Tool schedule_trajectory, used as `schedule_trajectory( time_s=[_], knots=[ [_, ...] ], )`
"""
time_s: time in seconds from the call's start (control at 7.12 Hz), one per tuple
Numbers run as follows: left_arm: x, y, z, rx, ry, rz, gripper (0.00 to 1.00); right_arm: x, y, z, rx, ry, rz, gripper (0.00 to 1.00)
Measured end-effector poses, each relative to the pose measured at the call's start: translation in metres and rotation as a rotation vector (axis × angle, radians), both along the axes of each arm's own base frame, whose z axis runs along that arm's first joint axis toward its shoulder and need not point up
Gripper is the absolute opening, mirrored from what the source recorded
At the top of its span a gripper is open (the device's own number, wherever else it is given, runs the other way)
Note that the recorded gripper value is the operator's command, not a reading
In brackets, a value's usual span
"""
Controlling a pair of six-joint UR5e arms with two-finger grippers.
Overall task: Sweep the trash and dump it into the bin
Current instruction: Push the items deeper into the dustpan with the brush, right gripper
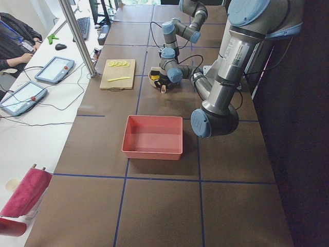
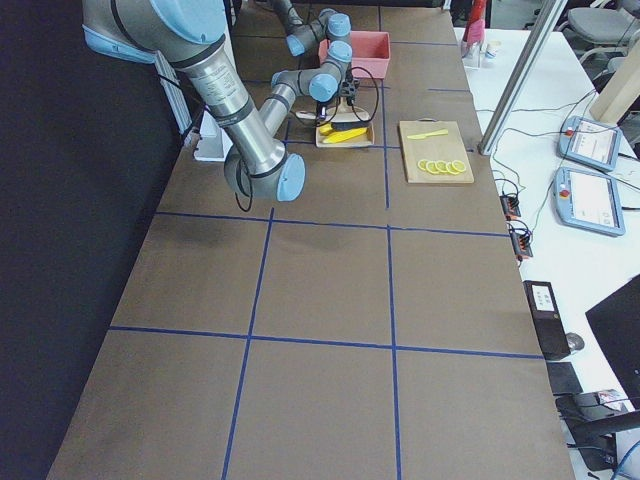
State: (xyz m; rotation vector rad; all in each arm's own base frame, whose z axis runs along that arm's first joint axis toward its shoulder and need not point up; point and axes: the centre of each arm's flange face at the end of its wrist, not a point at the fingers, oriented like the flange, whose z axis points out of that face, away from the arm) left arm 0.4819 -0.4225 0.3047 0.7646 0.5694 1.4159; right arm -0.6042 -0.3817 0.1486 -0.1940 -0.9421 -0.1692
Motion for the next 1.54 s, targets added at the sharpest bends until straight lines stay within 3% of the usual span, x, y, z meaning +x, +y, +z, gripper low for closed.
schedule_trajectory(
  time_s=[0.56, 1.12, 1.54],
  knots=[
    [0.001, 0.000, 0.007, -0.011, 0.003, 0.009, 0.00, 0.006, 0.001, -0.008, -0.004, -0.022, -0.008, 0.00],
    [0.001, 0.002, 0.010, -0.030, 0.006, 0.020, 0.00, 0.062, -0.026, -0.038, -0.029, -0.117, -0.003, 0.00],
    [0.005, 0.006, 0.007, -0.068, 0.104, 0.025, 0.00, 0.116, -0.054, -0.035, -0.063, -0.160, 0.018, 0.00]
  ],
)
